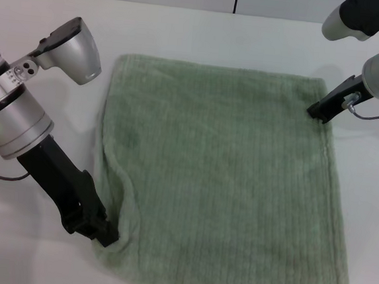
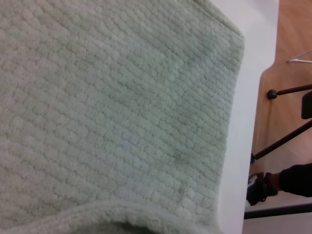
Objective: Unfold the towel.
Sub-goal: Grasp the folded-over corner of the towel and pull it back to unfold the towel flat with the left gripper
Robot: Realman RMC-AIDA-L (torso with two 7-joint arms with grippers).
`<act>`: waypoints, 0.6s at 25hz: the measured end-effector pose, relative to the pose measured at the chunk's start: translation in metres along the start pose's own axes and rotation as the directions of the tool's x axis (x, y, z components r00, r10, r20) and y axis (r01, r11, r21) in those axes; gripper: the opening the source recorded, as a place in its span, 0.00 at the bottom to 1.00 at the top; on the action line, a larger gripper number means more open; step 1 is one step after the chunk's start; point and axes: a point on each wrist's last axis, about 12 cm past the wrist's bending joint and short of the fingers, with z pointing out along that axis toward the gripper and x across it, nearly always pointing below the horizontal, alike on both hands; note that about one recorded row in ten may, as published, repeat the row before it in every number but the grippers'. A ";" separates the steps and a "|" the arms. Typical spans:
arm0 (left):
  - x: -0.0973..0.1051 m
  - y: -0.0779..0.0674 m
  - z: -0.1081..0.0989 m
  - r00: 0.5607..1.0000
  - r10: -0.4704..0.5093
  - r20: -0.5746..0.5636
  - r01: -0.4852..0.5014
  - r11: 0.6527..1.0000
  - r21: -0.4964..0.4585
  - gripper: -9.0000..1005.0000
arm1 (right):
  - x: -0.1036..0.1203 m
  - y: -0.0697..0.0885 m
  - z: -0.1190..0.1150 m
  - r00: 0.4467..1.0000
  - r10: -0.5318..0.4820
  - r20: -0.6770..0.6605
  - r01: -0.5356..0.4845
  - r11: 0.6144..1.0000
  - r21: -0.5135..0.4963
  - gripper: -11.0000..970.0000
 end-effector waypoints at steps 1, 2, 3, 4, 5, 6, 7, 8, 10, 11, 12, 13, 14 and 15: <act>0.000 0.000 -0.001 1.000 -0.007 -0.003 0.007 1.000 0.001 0.13 | 0.000 0.000 0.000 1.000 0.000 0.000 0.000 1.000 0.000 0.01; 0.000 0.000 -0.001 1.000 -0.012 -0.005 0.012 1.000 0.001 0.13 | 0.000 0.000 0.000 1.000 -0.001 0.000 0.001 1.000 0.000 0.01; 0.000 0.000 -0.003 1.000 -0.017 -0.008 0.017 1.000 0.000 0.14 | 0.000 0.000 0.000 1.000 -0.001 -0.001 0.001 1.000 0.000 0.01; 0.000 0.000 -0.003 1.000 -0.017 -0.008 0.017 1.000 0.000 0.14 | 0.000 0.000 0.000 1.000 -0.001 -0.001 0.001 1.000 0.000 0.01; 0.001 0.000 -0.004 1.000 -0.018 -0.008 0.018 1.000 -0.002 0.14 | 0.000 0.000 0.000 1.000 -0.001 -0.001 0.001 1.000 0.000 0.01; 0.002 0.000 -0.005 1.000 -0.019 -0.008 0.019 1.000 -0.003 0.16 | 0.000 0.000 0.000 1.000 -0.001 -0.001 0.001 1.000 0.000 0.01; 0.002 0.000 -0.006 1.000 -0.018 -0.008 0.018 1.000 -0.005 0.18 | 0.000 0.000 0.000 1.000 -0.001 -0.001 0.001 1.000 0.000 0.01; 0.002 0.000 -0.008 1.000 -0.014 -0.010 0.014 1.000 -0.015 0.20 | 0.000 0.000 0.000 1.000 -0.002 -0.001 0.002 1.000 0.000 0.01; 0.002 0.000 -0.009 1.000 -0.013 -0.012 0.013 1.000 -0.021 0.24 | 0.000 0.000 0.000 1.000 -0.002 -0.001 0.002 1.000 0.000 0.01; 0.002 0.000 -0.012 1.000 -0.009 -0.016 0.009 0.999 -0.036 0.25 | -0.001 0.000 0.000 1.000 -0.002 0.000 0.002 1.000 0.000 0.01; 0.002 0.000 -0.013 1.000 -0.008 -0.019 0.008 0.999 -0.046 0.27 | -0.001 0.000 0.000 1.000 -0.003 0.000 0.003 1.000 0.000 0.01; 0.001 0.000 -0.015 1.000 -0.008 -0.021 0.007 0.998 -0.055 0.29 | -0.001 0.000 0.000 1.000 -0.002 -0.001 0.002 1.000 0.000 0.01; 0.001 0.000 -0.017 1.000 -0.008 -0.025 0.006 0.998 -0.068 0.31 | -0.001 0.000 0.000 1.000 -0.002 -0.001 0.002 1.000 0.000 0.01; 0.001 0.000 -0.017 1.000 -0.008 -0.025 0.006 0.998 -0.068 0.33 | -0.001 0.000 0.000 1.000 -0.002 -0.001 0.002 1.000 0.000 0.01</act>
